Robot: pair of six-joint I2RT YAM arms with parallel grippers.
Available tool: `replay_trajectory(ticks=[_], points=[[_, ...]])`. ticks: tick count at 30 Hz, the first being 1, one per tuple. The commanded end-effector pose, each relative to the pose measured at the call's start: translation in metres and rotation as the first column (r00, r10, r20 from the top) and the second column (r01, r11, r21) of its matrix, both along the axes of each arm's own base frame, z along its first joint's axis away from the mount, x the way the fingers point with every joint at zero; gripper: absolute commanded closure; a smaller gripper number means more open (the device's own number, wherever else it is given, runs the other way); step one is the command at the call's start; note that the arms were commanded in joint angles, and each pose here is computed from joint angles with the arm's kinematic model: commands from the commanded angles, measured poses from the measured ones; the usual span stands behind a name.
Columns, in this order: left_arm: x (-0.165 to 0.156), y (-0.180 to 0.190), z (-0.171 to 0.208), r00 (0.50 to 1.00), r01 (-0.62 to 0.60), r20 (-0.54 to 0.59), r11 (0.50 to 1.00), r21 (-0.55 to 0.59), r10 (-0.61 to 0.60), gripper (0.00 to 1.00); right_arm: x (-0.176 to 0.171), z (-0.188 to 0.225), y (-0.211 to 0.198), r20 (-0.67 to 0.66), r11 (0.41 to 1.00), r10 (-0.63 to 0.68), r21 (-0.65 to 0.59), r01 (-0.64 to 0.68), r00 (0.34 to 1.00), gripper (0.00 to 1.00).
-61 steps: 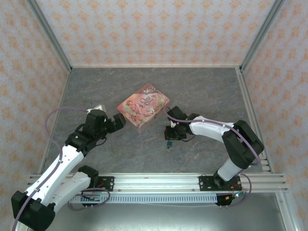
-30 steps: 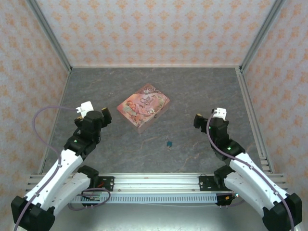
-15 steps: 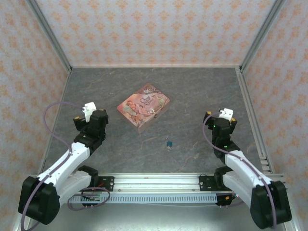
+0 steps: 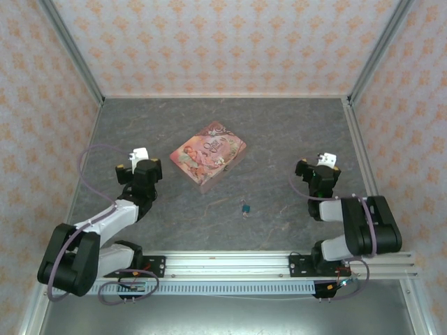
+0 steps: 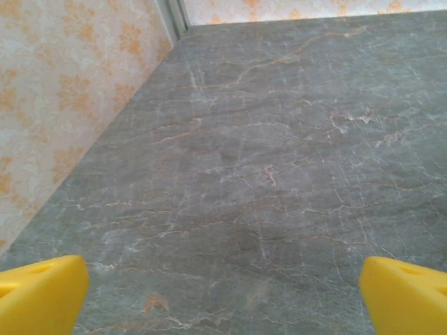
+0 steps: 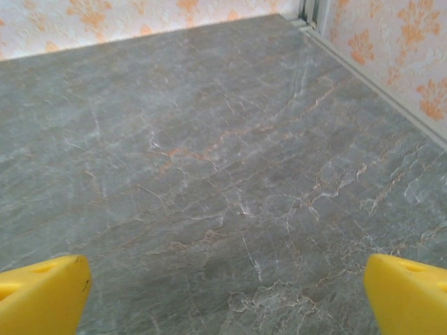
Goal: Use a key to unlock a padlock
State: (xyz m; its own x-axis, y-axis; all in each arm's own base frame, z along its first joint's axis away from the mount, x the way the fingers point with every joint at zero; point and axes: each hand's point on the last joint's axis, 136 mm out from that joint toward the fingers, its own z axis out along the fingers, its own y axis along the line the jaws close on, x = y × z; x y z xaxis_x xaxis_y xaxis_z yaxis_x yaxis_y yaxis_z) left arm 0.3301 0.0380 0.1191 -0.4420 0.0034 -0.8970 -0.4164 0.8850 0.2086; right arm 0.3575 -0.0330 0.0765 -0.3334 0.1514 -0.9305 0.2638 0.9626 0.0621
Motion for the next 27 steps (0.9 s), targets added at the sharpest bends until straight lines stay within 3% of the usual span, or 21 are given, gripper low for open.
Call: replay_trajectory(ticks=[1, 6, 10, 16, 19, 27], points=[[0.016, -0.005, 0.011, 0.995, 0.044, 0.088, 0.999, 0.014, -0.045, 0.0, 0.016, 0.02, 0.007, 0.105, 0.998, 0.048, 0.027, -0.052, 0.993, 0.01], [0.028, -0.015, 0.012, 0.986, 0.119, 0.114, 0.993, 0.009, -0.119, 0.0, 0.035, 0.01, 0.015, -0.032, 0.994, 0.102, 0.048, -0.101, 0.994, 0.01], [0.034, -0.025, 0.008, 0.972, 0.191, 0.143, 0.982, -0.003, -0.188, 0.0, 0.037, 0.012, 0.008, -0.024, 0.996, 0.067, 0.054, -0.066, 0.997, 0.01], [0.051, -0.01, -0.016, 0.979, 0.16, 0.139, 0.986, -0.056, -0.151, 0.0, 0.037, 0.011, 0.008, -0.025, 0.996, 0.067, 0.052, -0.065, 0.997, 0.01], [0.058, -0.004, -0.024, 0.984, 0.165, 0.082, 0.979, -0.123, -0.156, 0.0, 0.037, 0.011, 0.008, -0.026, 0.996, 0.067, 0.052, -0.066, 0.997, 0.01], [0.059, -0.002, -0.023, 0.984, 0.166, 0.087, 0.978, -0.124, -0.156, 0.0, 0.037, 0.012, 0.008, -0.025, 0.997, 0.067, 0.049, -0.066, 0.997, 0.01]])
